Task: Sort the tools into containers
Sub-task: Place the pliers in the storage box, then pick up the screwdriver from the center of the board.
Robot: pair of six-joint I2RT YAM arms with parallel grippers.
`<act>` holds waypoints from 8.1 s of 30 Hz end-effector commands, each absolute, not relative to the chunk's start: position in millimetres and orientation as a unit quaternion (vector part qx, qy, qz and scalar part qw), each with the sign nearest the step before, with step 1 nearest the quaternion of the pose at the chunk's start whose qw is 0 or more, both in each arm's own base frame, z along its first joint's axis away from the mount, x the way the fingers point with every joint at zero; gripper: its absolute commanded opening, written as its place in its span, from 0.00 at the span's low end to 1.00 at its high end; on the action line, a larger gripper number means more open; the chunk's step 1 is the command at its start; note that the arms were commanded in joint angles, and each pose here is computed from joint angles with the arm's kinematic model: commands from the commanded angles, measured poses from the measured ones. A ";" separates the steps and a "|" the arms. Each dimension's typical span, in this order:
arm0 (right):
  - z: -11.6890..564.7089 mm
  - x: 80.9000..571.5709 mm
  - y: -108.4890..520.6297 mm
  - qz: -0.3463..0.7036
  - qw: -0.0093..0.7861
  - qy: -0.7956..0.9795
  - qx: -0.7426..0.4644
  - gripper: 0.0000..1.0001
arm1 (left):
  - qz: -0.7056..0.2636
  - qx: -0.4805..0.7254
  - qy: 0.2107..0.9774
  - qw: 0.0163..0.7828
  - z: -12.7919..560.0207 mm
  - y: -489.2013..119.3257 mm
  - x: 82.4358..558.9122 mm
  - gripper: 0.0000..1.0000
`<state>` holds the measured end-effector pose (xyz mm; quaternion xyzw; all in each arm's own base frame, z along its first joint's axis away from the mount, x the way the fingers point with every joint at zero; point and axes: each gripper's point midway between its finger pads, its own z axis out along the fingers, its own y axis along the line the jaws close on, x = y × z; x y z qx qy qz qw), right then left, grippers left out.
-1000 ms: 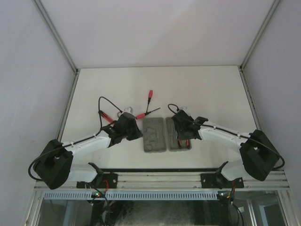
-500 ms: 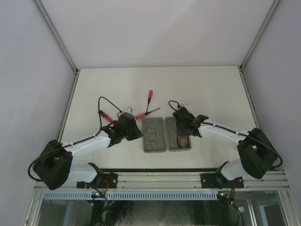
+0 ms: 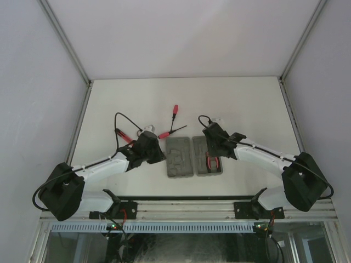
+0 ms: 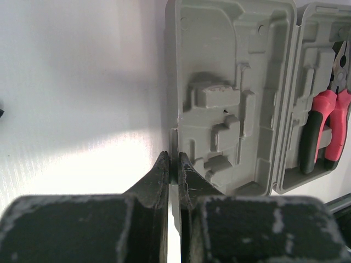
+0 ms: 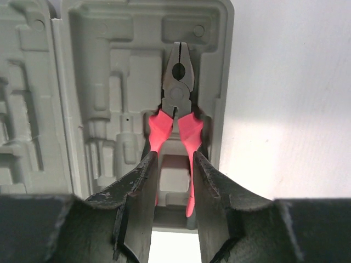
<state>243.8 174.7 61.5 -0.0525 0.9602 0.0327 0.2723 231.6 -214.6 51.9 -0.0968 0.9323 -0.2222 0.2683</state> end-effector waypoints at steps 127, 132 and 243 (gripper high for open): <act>140.1 209.0 155.8 0.125 0.405 0.906 0.000 0.41 | -0.152 -0.063 0.915 0.368 131.6 -201.9 283.8 0.49; 141.5 209.7 156.0 0.130 0.409 0.903 0.009 0.43 | -0.137 -0.074 0.914 0.374 134.1 -188.2 295.8 0.52; 100.0 157.0 214.6 0.220 0.318 0.917 -0.096 0.51 | -0.029 0.215 0.957 0.194 6.7 -201.5 369.3 0.42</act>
